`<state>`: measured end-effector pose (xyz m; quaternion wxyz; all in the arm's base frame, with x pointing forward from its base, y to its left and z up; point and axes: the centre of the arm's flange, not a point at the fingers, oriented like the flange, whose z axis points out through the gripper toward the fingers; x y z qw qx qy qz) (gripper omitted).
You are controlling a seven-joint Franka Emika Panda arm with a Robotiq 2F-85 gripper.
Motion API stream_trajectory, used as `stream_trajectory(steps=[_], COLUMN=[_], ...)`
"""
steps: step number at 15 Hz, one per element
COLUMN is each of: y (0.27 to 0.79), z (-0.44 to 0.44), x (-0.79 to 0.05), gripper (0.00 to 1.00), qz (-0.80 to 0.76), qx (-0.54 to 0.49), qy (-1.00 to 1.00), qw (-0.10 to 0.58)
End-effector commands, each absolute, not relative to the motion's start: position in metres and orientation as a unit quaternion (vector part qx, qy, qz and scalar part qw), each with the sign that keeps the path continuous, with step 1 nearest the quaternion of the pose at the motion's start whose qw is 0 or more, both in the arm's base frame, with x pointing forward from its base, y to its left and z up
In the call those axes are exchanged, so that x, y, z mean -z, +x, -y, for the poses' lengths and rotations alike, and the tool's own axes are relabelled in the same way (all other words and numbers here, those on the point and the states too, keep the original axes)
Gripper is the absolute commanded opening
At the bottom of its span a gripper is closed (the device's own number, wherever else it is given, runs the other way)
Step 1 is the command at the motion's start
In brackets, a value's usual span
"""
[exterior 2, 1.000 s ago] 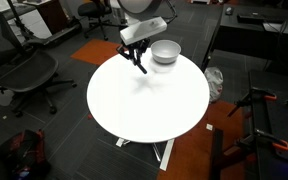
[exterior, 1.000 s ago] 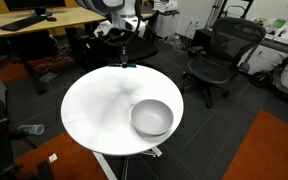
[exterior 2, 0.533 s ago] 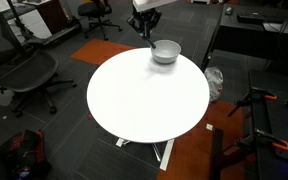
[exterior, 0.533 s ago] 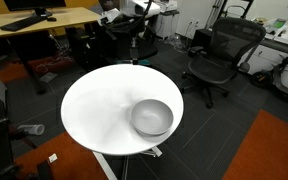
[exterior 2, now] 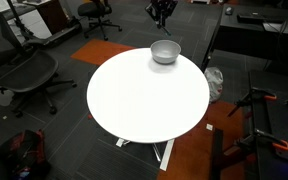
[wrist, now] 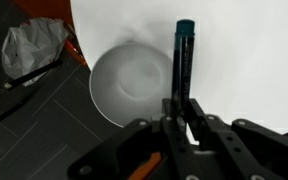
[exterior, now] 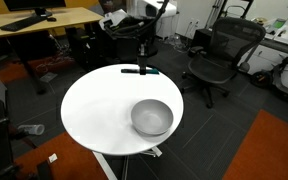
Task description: Pick up the pen and put it in the bowl
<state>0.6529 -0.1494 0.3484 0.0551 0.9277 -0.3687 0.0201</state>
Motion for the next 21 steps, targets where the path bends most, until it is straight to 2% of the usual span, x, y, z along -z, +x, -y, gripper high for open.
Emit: stream_trajectory(steps=[1,10,19,20,21], y=[0.631,0.622,0.629,0.629,0.629], z=[0.170,0.213,0.217,0.216,0.215], x=[-0.333,-0.281,-0.236,-0.232,-0.230], gripper=[0.05,0.05,0.05,0.44,0.44], qz=[0.376,0.421,0.452,0.455,0.458], qx=[-0.027,-0.050,-0.053,-0.051,-0.050], qy=[0.924,0.902,0.886,0.884,0.883], qw=[0.057,0.078,0.090,0.090,0.091])
